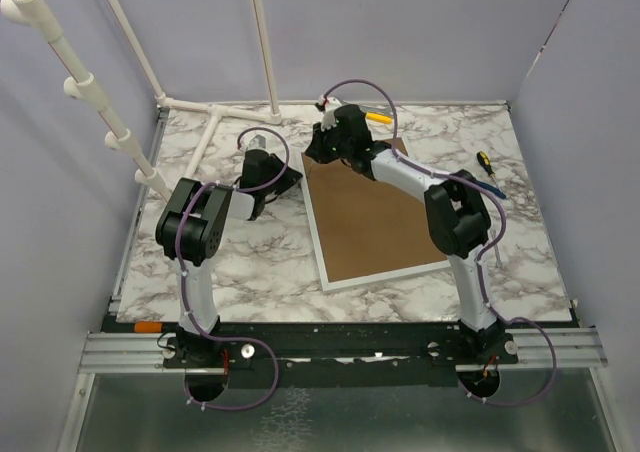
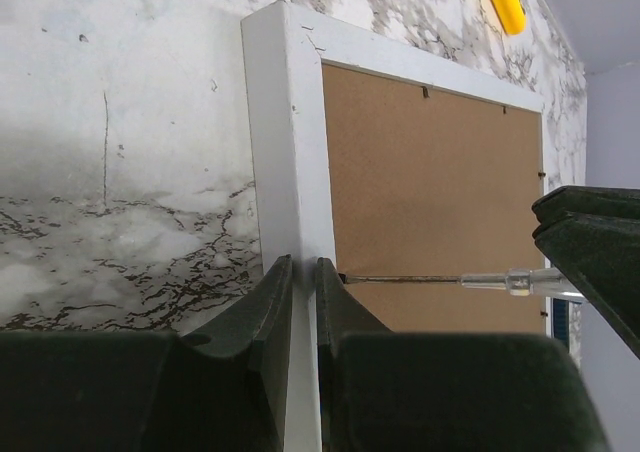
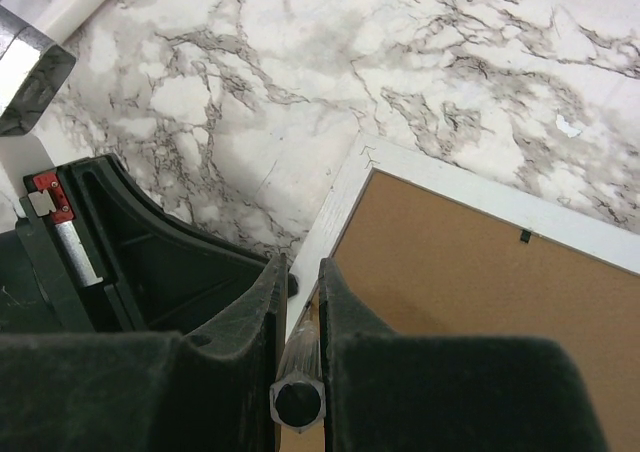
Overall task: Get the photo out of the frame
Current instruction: Release the photo frame item from the photo frame.
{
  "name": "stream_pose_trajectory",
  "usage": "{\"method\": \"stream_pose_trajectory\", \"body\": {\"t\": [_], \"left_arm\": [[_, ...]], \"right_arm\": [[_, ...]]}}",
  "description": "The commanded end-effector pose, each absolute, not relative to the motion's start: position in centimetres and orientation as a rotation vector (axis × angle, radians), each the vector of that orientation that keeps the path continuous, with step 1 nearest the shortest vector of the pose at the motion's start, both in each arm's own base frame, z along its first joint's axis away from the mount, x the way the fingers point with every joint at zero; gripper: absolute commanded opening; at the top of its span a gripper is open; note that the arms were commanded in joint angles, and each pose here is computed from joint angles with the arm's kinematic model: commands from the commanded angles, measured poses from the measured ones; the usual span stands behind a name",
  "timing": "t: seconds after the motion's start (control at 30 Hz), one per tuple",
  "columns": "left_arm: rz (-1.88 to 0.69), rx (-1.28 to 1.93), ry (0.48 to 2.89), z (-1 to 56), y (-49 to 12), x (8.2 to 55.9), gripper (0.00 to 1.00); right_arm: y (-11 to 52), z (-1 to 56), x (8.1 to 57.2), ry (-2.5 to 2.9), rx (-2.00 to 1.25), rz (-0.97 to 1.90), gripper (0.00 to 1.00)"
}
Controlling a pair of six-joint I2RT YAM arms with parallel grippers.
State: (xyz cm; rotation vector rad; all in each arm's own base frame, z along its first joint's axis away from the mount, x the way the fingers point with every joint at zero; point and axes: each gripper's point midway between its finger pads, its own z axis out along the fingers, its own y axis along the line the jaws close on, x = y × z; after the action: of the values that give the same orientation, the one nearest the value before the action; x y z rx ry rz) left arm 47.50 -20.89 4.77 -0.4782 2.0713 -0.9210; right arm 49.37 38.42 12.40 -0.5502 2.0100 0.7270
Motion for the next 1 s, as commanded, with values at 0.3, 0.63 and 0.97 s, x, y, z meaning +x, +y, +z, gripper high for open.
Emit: {"method": "stream_pose_trajectory", "body": {"t": [0.3,0.63,0.97], "left_arm": [[-1.166,-0.350,2.172,4.7,-25.6,42.7,0.14],[-1.211,-0.349,2.141,4.8,-24.9,42.9,0.14],[-1.205,-0.330,2.139,4.7,-24.6,43.0,0.14]], "right_arm": [[44.4,13.2,44.1,1.999,-0.733,0.745,0.00],[46.0,13.1,43.2,1.980,-0.753,0.746,0.01],[47.5,13.7,42.0,1.939,-0.783,0.790,0.01]]}}
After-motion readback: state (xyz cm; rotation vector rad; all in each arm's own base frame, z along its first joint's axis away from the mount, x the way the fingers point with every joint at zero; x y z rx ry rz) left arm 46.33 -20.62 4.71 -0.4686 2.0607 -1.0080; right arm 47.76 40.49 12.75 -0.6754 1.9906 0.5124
